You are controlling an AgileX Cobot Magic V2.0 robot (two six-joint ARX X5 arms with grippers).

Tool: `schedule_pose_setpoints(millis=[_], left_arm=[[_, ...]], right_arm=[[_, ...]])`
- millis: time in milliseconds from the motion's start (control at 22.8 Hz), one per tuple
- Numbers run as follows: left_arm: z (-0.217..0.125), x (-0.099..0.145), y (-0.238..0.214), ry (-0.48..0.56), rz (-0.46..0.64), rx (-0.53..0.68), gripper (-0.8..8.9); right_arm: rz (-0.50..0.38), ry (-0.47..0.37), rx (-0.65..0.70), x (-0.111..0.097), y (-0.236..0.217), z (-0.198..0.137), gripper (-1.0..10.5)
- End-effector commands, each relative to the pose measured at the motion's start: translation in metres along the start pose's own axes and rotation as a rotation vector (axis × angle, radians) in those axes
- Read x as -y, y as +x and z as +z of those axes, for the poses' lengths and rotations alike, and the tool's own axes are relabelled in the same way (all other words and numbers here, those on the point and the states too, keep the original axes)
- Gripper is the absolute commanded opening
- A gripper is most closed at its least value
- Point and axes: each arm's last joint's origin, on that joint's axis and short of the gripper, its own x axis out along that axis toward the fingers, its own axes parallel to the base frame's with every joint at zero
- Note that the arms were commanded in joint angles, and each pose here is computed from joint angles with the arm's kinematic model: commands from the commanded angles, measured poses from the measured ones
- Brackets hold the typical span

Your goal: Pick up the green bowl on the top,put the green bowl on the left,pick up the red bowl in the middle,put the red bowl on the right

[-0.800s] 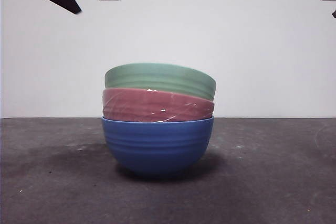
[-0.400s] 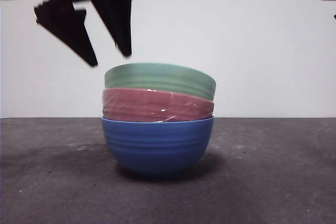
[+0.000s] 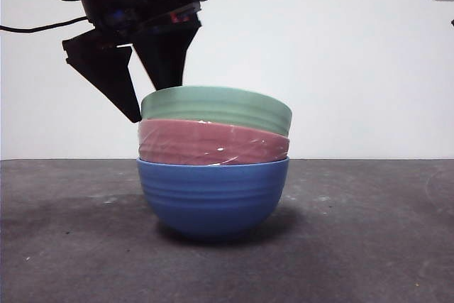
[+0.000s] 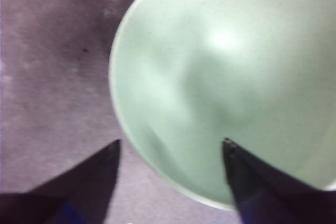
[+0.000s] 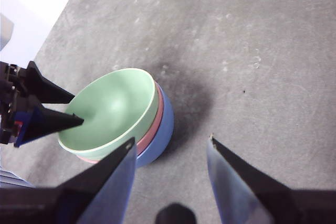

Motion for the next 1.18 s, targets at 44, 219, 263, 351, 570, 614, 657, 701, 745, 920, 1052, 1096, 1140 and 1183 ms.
schedule_pose_setpoints(millis=[44, 219, 263, 351, 570, 614, 657, 701, 745, 920, 1052, 1096, 1140, 1183], left_arm=[[0.000, 0.001, 0.001, 0.011, 0.007, 0.001, 0.50], [0.000, 0.001, 0.001, 0.011, 0.007, -0.001, 0.30], [0.000, 0.001, 0.001, 0.011, 0.007, 0.000, 0.29], [0.000, 0.001, 0.001, 0.011, 0.007, 0.000, 0.26], [0.001, 0.001, 0.001, 0.011, 0.007, 0.003, -0.13], [0.001, 0.001, 0.001, 0.012, 0.006, 0.006, -0.13], [0.002, 0.001, 0.000, 0.011, 0.006, 0.011, -0.13], [0.002, 0.001, -0.001, 0.011, 0.005, 0.016, -0.13], [0.004, 0.001, -0.003, 0.012, 0.005, 0.020, -0.13], [0.016, 0.003, -0.021, 0.016, -0.001, 0.072, -0.13], [0.024, 0.004, -0.038, 0.040, -0.003, 0.105, -0.13], [0.027, 0.004, -0.045, 0.044, -0.003, 0.109, -0.13], [0.028, 0.004, -0.051, 0.061, -0.002, 0.114, -0.13], [0.030, 0.004, -0.058, 0.071, 0.000, 0.122, -0.12]], right_arm=[[0.002, 0.001, 0.004, -0.001, 0.000, 0.001, 2.2], [0.002, 0.001, 0.004, -0.001, -0.001, 0.001, 2.2], [0.002, 0.001, 0.005, -0.001, -0.001, 0.001, 2.2], [0.003, 0.001, 0.004, -0.001, -0.001, 0.001, 2.2], [0.002, 0.001, 0.004, -0.001, -0.001, 0.001, 2.2], [0.002, 0.001, 0.004, -0.001, -0.001, 0.001, 2.2], [0.002, 0.001, 0.004, -0.001, -0.001, 0.001, 2.2], [0.002, 0.001, 0.004, -0.001, -0.001, 0.001, 2.2], [0.002, 0.001, 0.004, -0.001, -0.001, 0.001, 2.2], [0.002, 0.001, 0.004, -0.001, -0.001, 0.001, 2.2], [0.002, 0.001, 0.004, -0.001, -0.001, 0.001, 2.2], [0.002, 0.001, 0.004, -0.001, -0.001, 0.001, 2.2], [0.002, 0.000, 0.004, -0.001, -0.001, 0.001, 2.2], [0.002, 0.001, 0.004, -0.001, -0.001, 0.001, 2.2]])
